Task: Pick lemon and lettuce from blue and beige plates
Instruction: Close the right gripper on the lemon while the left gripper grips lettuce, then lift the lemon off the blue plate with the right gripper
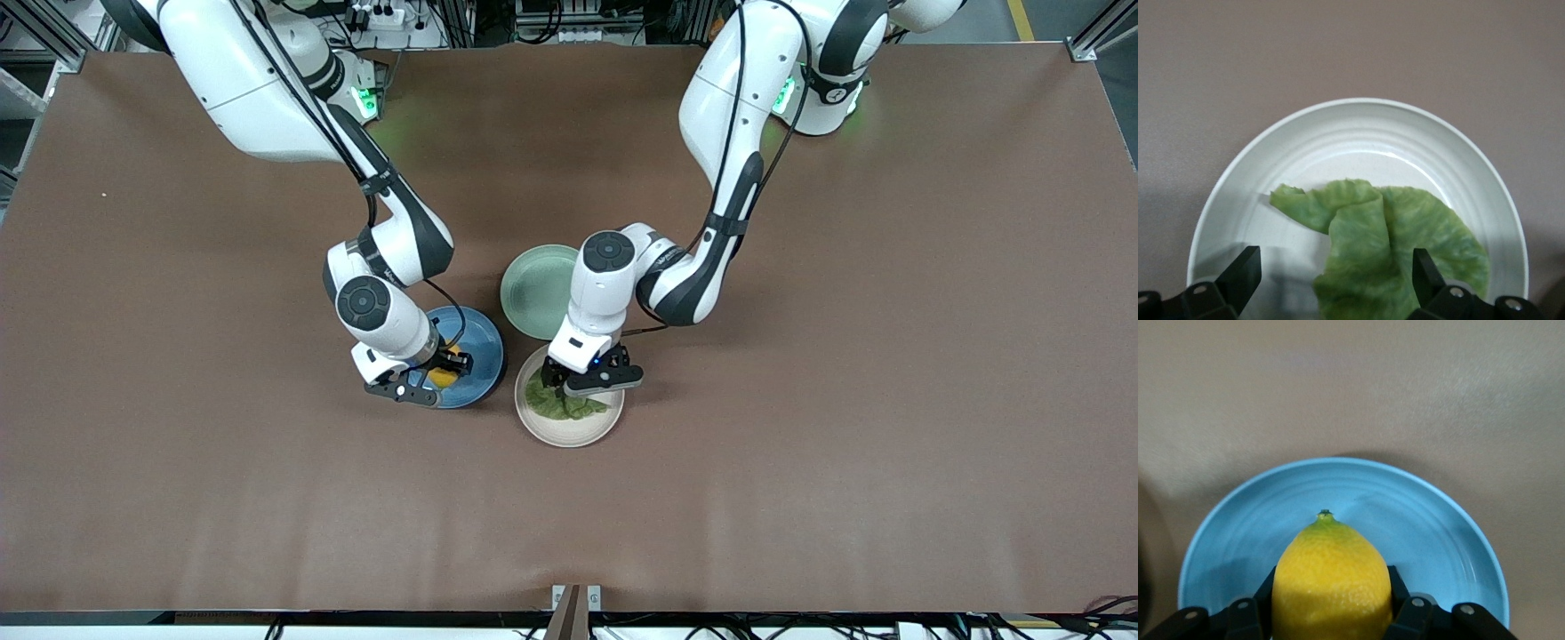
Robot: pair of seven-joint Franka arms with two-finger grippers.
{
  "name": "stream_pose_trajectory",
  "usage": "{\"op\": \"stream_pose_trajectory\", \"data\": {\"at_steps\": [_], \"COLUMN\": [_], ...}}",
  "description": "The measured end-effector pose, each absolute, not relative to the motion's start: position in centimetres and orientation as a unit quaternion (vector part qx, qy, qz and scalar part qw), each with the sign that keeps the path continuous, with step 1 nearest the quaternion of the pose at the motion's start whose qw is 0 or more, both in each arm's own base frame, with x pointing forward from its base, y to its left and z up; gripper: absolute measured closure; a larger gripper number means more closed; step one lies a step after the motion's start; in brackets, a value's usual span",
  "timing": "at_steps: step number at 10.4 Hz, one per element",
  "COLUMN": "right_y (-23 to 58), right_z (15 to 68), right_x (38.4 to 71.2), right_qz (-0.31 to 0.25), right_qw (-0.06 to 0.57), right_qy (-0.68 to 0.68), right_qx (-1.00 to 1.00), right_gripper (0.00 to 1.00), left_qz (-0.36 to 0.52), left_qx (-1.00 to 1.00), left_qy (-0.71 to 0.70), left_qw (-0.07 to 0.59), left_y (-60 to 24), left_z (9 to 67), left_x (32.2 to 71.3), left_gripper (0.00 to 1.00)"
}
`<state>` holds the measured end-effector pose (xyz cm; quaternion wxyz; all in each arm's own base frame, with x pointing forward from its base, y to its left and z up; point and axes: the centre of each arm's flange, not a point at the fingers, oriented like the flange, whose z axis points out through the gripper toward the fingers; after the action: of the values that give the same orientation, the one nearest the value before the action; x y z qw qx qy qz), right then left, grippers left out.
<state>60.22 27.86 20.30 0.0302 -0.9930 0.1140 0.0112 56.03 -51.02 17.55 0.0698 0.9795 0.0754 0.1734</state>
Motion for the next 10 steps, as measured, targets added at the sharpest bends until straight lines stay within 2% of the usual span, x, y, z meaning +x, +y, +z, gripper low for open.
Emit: {"op": "stream_pose_trajectory", "data": {"at_steps": [5,10], "right_y": [25.0,15.8], "right_z": [27.2,33.6], "right_x": [61.9,63.0], "right_qz": [0.017,0.045], "right_qw": [0.014,-0.003], "right_qy": [0.128,0.06], "right_qx": [-0.991,-0.997], "right_gripper": [0.35,0.35], "left_qz": [0.197,0.212], "left_qx": [0.977,0.975], "left_qy": [0.058,0.052], "left_qw": [0.052,0.046], "left_y": [-50.4,-50.4], "left_z": [17.9,18.3], "left_x": [56.8,57.2], "left_gripper": [0.0,0.0]}}
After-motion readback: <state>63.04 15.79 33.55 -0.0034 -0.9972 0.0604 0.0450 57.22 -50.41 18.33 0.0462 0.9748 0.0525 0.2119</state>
